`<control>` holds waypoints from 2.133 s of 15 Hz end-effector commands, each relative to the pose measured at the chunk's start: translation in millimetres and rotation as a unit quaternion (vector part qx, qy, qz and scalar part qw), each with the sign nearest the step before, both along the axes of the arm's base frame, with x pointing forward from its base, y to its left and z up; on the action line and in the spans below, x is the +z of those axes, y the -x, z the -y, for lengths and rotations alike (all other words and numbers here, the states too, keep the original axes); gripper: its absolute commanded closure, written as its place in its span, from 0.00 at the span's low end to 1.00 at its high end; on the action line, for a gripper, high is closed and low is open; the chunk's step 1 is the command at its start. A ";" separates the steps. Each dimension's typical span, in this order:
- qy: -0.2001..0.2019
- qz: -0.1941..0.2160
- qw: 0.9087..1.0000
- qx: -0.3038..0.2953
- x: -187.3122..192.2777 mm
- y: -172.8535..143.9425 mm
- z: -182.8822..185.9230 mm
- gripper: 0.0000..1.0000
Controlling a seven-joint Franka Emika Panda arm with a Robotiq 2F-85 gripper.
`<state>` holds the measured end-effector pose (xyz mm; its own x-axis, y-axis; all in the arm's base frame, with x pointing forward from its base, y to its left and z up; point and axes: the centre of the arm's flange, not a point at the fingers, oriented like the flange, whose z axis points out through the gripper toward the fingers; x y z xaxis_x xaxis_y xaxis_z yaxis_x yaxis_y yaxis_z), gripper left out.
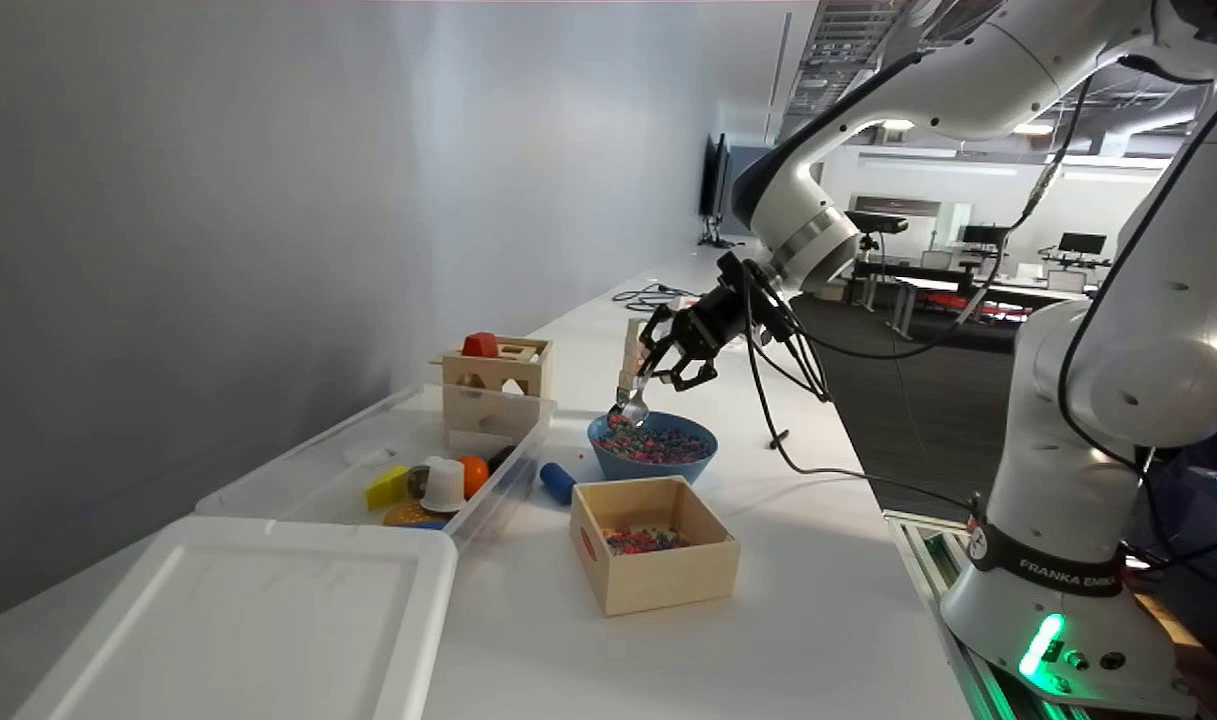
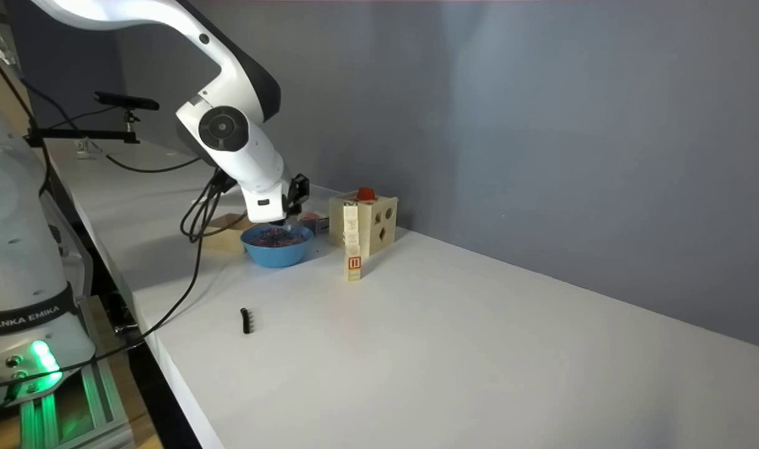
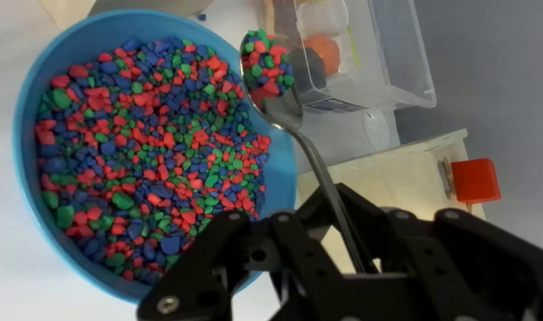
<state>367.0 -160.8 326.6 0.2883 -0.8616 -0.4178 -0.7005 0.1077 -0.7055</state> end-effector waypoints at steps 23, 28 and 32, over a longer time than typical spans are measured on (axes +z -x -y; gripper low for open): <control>0.228 0.065 0.944 0.230 37.9 -16.2 -128.2 0.98; 0.249 0.082 0.940 0.218 53.5 -17.4 -131.6 0.98; 0.248 0.089 0.948 0.179 64.7 -15.4 -111.6 0.98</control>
<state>393.9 -37.2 380.1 0.6767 -0.7310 0.0882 -0.4886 -0.5354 -0.6889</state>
